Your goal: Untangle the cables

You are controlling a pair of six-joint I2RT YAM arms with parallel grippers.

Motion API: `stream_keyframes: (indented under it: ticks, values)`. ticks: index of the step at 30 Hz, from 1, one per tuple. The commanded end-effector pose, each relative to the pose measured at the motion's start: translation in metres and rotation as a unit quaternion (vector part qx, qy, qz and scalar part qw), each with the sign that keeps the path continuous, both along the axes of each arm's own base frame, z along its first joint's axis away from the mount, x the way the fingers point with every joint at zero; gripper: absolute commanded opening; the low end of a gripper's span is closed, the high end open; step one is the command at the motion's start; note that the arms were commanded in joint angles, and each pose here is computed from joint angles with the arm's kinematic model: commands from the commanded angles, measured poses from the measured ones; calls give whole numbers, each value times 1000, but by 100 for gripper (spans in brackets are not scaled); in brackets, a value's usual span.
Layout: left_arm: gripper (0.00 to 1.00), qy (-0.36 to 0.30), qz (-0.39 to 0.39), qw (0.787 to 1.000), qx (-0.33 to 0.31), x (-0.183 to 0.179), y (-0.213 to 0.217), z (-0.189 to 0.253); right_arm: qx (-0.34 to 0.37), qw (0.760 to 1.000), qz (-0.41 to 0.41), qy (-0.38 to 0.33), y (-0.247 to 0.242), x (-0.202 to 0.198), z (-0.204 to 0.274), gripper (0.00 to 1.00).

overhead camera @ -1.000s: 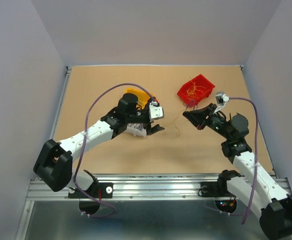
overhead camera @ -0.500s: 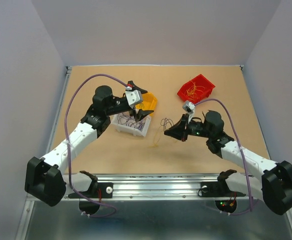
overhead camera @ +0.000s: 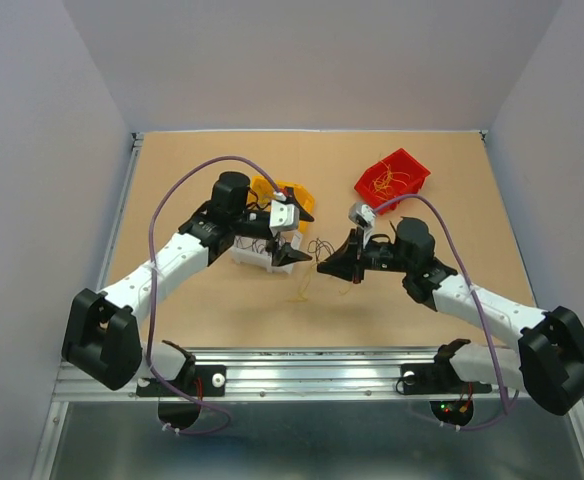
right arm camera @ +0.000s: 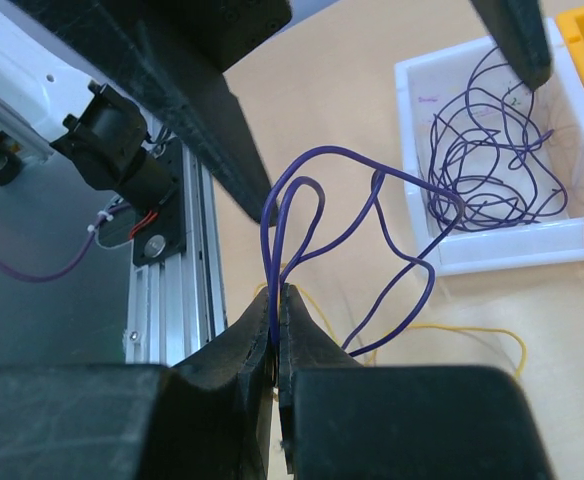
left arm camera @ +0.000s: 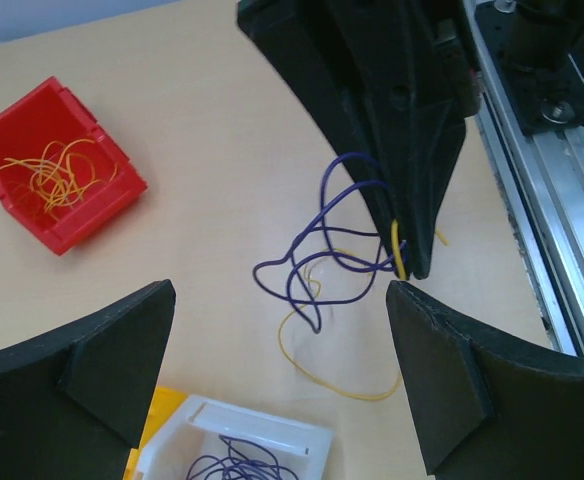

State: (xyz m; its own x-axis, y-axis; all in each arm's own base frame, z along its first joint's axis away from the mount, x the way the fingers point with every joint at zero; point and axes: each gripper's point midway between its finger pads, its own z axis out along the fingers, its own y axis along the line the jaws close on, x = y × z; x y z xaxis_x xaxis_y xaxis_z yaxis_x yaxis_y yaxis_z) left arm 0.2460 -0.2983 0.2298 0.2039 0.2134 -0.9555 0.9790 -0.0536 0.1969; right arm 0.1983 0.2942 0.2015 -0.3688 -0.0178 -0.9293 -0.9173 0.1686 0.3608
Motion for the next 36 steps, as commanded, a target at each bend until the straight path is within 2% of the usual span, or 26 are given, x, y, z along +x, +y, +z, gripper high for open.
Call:
stream_keyframes:
  ticks: [1, 4, 7, 8, 10, 13, 14, 15, 16, 18, 19, 22, 23, 25, 27, 33, 36]
  values:
    - [99, -25, -57, 998, -5, -19, -10, 14, 27, 998, 8, -53, 9, 6, 32, 1]
    - [97, -19, -61, 998, 0, -20, -14, 11, 27, 998, 12, -54, 11, 4, 32, 1]
    - [89, -12, -67, 998, 9, -21, -18, 6, 27, 998, 11, -55, 12, 4, 33, 1]
    - [80, -14, -71, 997, 14, -22, -22, 3, 27, 998, 12, -57, 12, 4, 34, 1]
    - [71, -9, -69, 997, 27, -21, -23, -3, 27, 998, 13, -56, 13, 3, 33, 1]
    - [40, -9, -81, 996, 37, -23, -26, -8, 26, 998, 10, -56, 13, 5, 33, 1]
    - [24, -8, -79, 996, 39, -22, -26, -8, 25, 998, 7, -55, 13, 6, 32, 1]
    - [0, -8, -77, 996, 40, -21, -26, -5, 24, 998, 5, -56, 13, 7, 31, 5]
    - [0, -14, -70, 997, 40, -18, -26, -3, 21, 998, -2, -55, 13, 10, 29, 23]
    - [0, -4, -53, 998, 38, -16, -24, -1, 17, 998, -10, -59, 13, 13, 26, 43]
    - [0, -8, -29, 999, 26, -8, -21, 10, 13, 998, -23, -60, 13, 18, 22, 63]
    - [0, -28, 12, 1000, 0, 4, -12, 25, -4, 997, -55, -55, 13, 35, 8, 83]
    - [0, -7, 39, 999, -4, 10, -6, 24, -8, 997, -61, -52, 14, 39, 5, 86]
    - [0, -31, 95, 995, -26, 29, 4, 41, -18, 996, -78, -43, 15, 49, -2, 95]
    - [0, -32, 167, 984, -45, 52, 20, 51, -36, 995, -85, -32, 18, 58, -13, 100]
    - [0, -31, 224, 971, -74, 66, 40, 63, -76, 993, -86, -28, 22, 71, -40, 100]
    - [0, -26, 245, 966, -80, 71, 44, 69, -65, 994, -79, -46, 28, 73, -41, 100]
